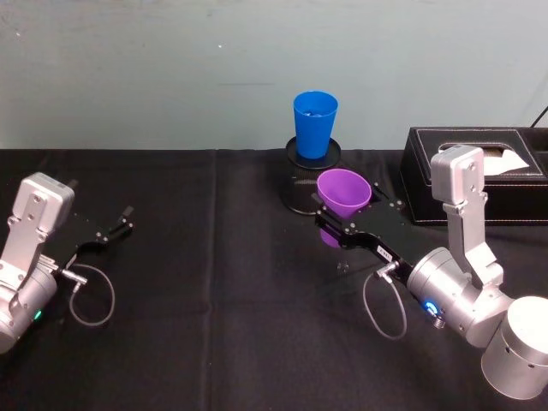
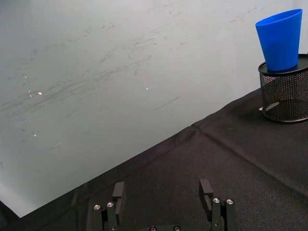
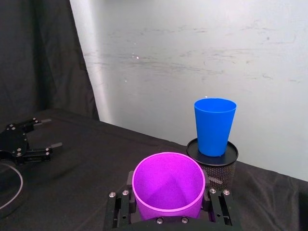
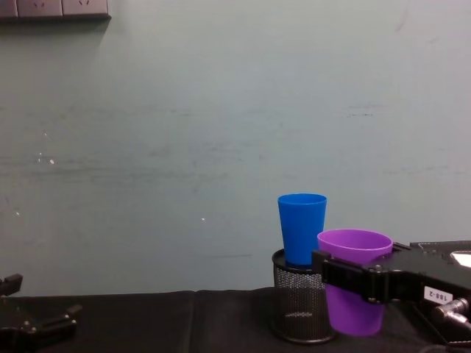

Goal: Pick up one cup with a gripper and tap it against the other cup.

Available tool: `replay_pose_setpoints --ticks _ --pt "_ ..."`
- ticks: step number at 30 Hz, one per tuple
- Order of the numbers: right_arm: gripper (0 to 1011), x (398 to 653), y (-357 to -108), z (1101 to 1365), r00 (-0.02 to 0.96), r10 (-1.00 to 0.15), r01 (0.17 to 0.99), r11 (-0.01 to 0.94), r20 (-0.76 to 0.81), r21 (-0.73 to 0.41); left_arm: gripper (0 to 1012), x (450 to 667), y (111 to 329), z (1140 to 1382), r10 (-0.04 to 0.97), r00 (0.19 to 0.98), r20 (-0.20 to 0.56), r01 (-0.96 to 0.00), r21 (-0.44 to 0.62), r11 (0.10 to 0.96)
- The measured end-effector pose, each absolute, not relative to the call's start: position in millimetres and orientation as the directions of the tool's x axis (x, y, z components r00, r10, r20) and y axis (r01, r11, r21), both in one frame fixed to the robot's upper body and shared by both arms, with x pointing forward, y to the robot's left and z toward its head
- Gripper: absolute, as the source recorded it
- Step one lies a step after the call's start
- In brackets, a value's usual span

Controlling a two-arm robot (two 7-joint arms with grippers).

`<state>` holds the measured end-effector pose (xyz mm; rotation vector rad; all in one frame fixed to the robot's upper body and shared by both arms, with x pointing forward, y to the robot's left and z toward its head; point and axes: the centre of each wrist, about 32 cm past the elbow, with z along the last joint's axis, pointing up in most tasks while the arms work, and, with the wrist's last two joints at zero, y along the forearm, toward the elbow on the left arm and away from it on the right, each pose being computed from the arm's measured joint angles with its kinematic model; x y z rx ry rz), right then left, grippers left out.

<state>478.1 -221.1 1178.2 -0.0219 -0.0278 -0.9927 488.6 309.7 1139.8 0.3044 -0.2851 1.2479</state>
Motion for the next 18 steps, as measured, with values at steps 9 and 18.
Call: replay_pose_setpoints --ticks 9,18 --pt "739 478.1 -221.1 1178.2 0.546 -0.837 0.838 0.546 0.034 -0.006 1000 488.6 309.7 1139.8 0.880 0.292 0.374 -0.955 0.070 0.287" --pt "739 478.1 -221.1 1178.2 0.546 -0.837 0.838 0.546 0.033 -0.006 1000 488.6 309.7 1139.8 0.880 0.292 0.374 -0.955 0.070 0.287"
